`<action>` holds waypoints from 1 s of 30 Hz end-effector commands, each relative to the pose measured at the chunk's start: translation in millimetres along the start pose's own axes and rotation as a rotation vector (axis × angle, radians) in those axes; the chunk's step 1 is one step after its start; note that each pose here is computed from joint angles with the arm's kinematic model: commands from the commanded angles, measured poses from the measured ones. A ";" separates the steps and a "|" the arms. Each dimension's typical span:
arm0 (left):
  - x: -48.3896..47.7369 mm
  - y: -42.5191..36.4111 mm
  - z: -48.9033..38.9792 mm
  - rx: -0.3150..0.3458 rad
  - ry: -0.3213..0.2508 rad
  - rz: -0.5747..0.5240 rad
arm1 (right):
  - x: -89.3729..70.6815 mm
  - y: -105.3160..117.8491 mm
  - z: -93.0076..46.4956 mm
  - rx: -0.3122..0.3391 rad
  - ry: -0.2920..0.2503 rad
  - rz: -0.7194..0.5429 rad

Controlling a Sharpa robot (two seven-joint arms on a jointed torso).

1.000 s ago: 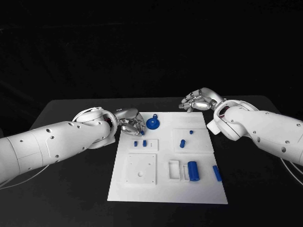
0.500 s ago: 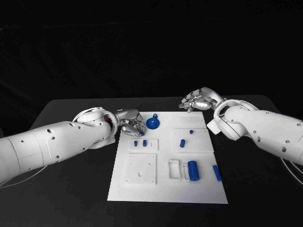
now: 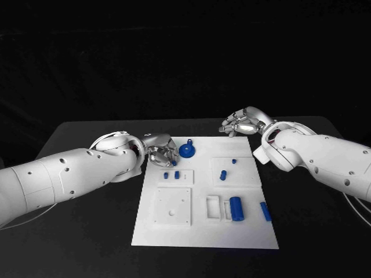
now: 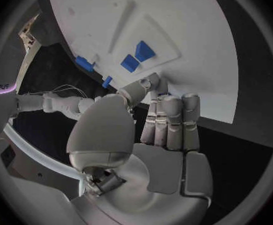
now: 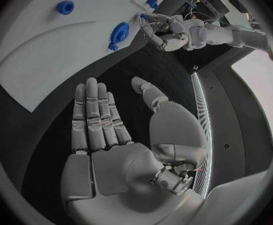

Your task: Assemble the parts on the task board

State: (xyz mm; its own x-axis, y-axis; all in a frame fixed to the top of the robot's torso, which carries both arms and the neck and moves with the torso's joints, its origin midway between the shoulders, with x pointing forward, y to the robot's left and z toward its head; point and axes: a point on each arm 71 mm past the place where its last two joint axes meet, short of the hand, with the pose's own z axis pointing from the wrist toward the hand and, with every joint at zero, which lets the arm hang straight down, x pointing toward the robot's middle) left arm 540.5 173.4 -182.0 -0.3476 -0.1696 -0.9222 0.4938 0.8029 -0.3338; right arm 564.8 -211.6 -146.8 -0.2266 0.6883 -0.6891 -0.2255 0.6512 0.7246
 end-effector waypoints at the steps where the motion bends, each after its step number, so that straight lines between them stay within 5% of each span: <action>1: 9.9 -4.7 1.5 0.015 0.030 0.004 | 0.9 1.0 0.0 -0.010 0.011 0.000; 11: 12.2 -2.7 1.0 -0.007 0.063 0.003 | 0.4 0.6 -0.3 -0.010 0.009 -0.001; 30: 9.6 1.6 -0.6 -0.034 0.032 -0.020 | -0.5 -0.4 -0.7 -0.007 0.008 -0.002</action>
State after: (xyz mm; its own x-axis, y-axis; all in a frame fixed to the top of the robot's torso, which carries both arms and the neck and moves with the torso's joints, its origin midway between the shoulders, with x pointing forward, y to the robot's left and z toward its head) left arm 537.9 173.3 -189.1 -0.3665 -0.1723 -0.9143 0.4703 0.8136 -0.3419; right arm 564.8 -213.6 -146.8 -0.2244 0.6884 -0.6898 -0.2234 0.6526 0.7240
